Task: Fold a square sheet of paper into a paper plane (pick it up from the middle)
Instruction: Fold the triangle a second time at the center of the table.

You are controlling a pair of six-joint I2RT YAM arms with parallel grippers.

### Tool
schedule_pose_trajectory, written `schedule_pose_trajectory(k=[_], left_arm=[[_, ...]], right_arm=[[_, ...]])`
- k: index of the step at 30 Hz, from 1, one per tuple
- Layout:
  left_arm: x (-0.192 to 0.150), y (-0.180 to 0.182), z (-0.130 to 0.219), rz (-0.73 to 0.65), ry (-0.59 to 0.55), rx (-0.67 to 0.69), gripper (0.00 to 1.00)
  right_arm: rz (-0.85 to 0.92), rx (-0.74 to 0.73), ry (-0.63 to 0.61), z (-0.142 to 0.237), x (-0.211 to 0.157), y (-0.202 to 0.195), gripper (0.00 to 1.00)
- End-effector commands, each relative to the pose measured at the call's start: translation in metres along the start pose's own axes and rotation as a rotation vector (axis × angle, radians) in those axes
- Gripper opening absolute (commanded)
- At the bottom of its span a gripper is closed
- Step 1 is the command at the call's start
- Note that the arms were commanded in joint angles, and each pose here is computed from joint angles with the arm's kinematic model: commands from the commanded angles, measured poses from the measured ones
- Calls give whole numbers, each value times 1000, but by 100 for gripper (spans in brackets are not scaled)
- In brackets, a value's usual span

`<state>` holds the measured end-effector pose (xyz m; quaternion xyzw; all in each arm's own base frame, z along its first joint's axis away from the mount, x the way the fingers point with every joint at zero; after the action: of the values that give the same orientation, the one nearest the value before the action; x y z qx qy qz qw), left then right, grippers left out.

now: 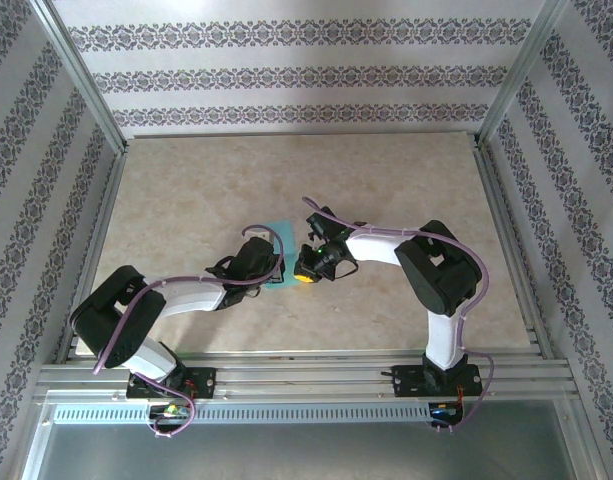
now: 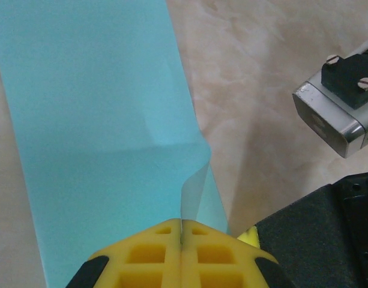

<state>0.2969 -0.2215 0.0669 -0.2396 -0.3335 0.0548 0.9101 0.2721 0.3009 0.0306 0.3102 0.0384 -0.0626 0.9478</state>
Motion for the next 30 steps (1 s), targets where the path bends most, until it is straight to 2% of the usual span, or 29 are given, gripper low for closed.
schedule_pose_trajectory(k=[1, 9, 21, 25, 30], left_arm=[[15, -25, 7, -17, -16, -137, 4], [9, -21, 1, -20, 78, -204, 4], [-4, 2, -10, -43, 210, -172, 5], [-2, 9, -9, -62, 212, -162, 6], [6, 6, -7, -11, 187, -185, 5]], right_arm=[[-10, -112, 31, 7, -11, -24, 13], [0, -104, 33, 10, -10, -19, 13], [27, -88, 45, 9, -7, -8, 13], [43, -82, 47, 10, -6, -3, 13], [91, -12, -5, 20, 2, 17, 14]])
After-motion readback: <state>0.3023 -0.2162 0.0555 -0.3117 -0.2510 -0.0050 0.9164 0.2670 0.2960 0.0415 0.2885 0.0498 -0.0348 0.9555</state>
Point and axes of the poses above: each hand's point on the last joint's axis, 136 mm out from that joint toward the fingers, its own z axis back along the fingers, its own y axis along the line the jaws close on, x = y × z, the point moved 2 cm from there along z, back along the fingers, and after that the axes turned 3 degrees about z, right-handed, at the moved point
